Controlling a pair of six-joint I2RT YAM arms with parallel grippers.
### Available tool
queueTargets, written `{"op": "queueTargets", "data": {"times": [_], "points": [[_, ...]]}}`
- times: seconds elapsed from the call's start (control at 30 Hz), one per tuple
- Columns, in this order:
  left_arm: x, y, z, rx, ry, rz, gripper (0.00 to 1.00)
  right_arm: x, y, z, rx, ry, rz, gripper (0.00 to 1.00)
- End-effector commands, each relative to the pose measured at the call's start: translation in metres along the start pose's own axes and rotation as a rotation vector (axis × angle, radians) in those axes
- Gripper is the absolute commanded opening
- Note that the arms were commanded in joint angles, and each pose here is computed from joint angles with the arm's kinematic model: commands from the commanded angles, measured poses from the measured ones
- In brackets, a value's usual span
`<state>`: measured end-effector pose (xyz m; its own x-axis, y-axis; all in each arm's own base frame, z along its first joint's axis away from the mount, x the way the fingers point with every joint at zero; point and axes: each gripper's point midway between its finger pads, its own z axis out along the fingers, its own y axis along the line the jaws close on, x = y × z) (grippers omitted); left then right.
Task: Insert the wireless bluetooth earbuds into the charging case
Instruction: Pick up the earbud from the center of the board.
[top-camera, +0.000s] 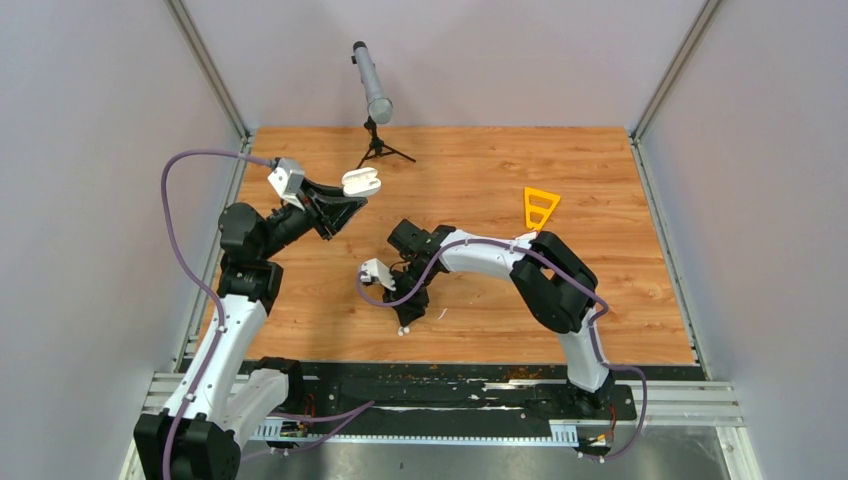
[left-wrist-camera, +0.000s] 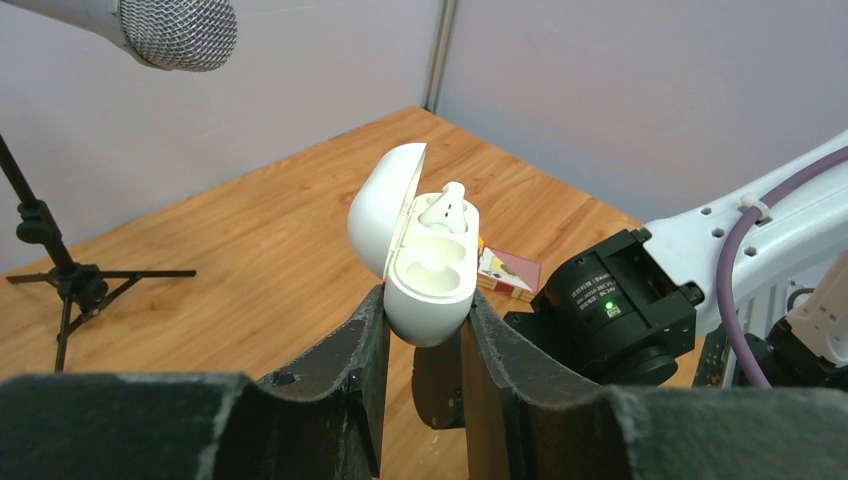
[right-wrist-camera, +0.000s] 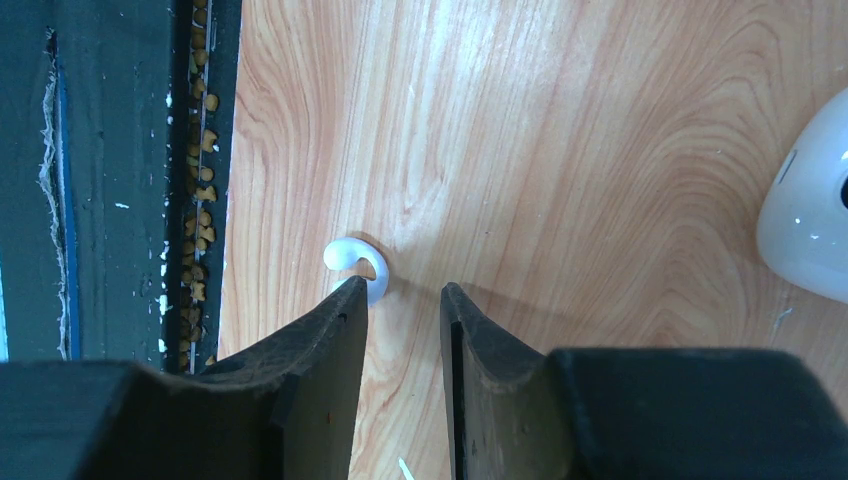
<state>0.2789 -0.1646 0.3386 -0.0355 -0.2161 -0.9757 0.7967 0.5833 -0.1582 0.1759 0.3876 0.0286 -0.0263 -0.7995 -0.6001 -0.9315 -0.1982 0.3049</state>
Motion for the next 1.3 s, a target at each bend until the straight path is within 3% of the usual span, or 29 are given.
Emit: {"op": "queueTargets", "data": {"times": [0.0,0.37,0.77,1.07,1.27], "points": [[-0.008,0.001,0.000,-0.005,-0.033,0.017,0.00,-0.004,0.007,0.000,-0.008,-0.009,-0.055,0.33],[-0.006,0.000,-0.001,-0.006,-0.031,0.015,0.00,0.000,0.015,0.002,-0.012,0.010,-0.066,0.32],[-0.004,0.001,-0.002,-0.008,-0.028,0.010,0.00,-0.006,0.022,-0.006,-0.023,-0.002,-0.081,0.16],[-0.003,0.001,-0.002,-0.008,-0.029,0.009,0.00,-0.004,0.029,-0.006,-0.042,-0.001,-0.064,0.17],[-0.003,0.000,-0.002,-0.007,-0.030,0.006,0.00,-0.011,0.031,-0.010,-0.048,-0.020,-0.066,0.00]]}}
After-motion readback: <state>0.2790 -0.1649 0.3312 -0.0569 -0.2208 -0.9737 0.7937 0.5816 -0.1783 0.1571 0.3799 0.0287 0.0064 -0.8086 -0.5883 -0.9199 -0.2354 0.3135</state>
